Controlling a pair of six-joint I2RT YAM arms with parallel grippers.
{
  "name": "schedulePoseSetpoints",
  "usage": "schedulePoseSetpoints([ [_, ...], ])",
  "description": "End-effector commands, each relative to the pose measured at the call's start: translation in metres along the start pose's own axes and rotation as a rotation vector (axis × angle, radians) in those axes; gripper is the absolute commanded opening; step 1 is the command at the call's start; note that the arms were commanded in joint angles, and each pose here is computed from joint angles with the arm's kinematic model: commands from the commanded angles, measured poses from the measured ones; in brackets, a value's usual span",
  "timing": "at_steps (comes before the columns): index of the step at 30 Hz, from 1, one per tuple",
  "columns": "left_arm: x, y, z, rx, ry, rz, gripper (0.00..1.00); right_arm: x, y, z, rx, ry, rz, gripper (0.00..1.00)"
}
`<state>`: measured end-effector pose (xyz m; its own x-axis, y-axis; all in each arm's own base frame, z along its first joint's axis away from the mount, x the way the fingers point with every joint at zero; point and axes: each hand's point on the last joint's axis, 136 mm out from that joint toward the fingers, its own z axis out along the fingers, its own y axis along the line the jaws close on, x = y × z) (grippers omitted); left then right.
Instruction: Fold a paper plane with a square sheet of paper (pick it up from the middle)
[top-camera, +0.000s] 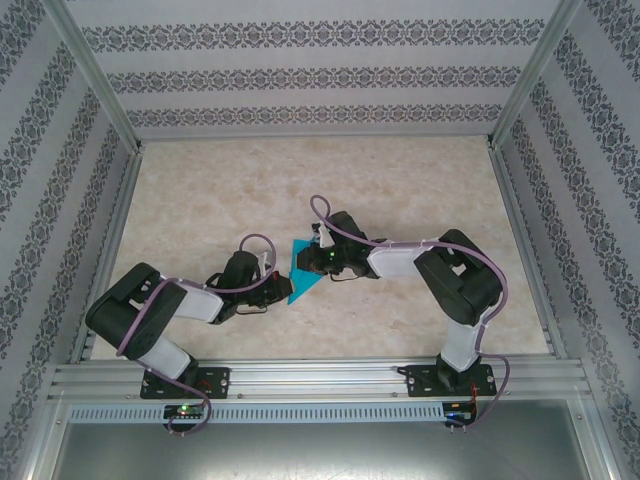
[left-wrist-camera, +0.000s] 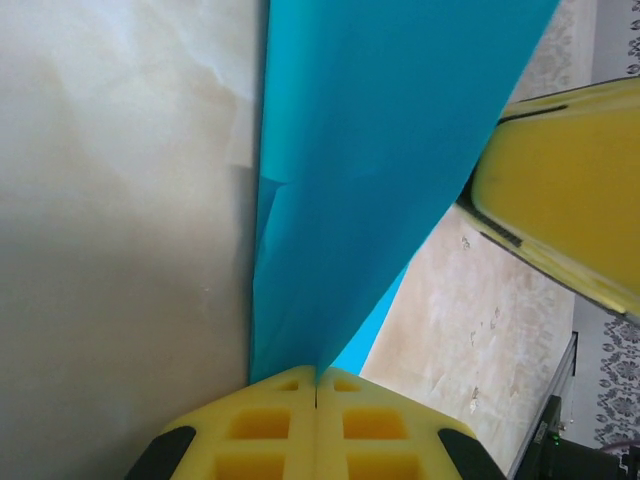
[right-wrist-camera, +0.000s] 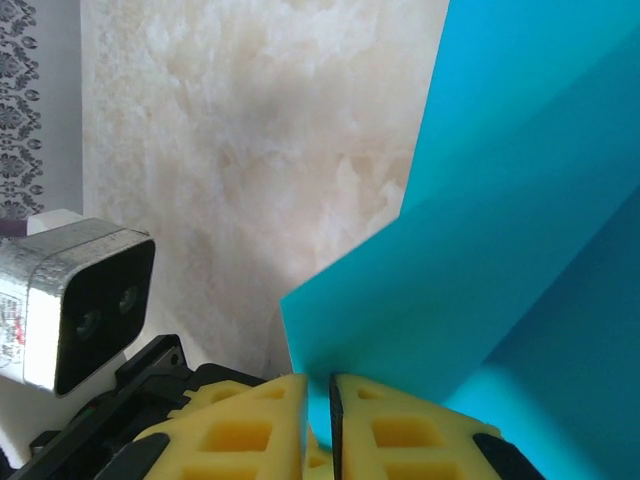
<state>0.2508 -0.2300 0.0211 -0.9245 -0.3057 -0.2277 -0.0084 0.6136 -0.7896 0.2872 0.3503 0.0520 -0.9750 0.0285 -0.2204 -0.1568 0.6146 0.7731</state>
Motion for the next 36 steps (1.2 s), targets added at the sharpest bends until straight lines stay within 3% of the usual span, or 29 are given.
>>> schedulePoseSetpoints([
  [1, -0.001, 0.005, 0.002, 0.0, 0.003, -0.036, 0.02, -0.003, -0.001, 0.007, 0.012, -0.016, 0.001, 0.16],
  [5, -0.003, 0.01, -0.001, -0.012, -0.007, -0.096, 0.01, -0.009, -0.002, 0.001, 0.022, -0.059, -0.007, 0.16],
  [21, 0.0, 0.017, 0.011, -0.025, 0.048, -0.245, 0.01, -0.013, -0.025, 0.012, 0.064, -0.031, 0.079, 0.16],
  [29, -0.001, 0.02, 0.007, -0.038, 0.067, -0.258, 0.0, -0.018, 0.0, -0.005, -0.006, -0.057, 0.023, 0.17],
  [36, -0.003, 0.015, 0.007, -0.003, 0.075, -0.301, 0.0, -0.021, 0.007, 0.006, -0.071, -0.022, 0.045, 0.17],
])
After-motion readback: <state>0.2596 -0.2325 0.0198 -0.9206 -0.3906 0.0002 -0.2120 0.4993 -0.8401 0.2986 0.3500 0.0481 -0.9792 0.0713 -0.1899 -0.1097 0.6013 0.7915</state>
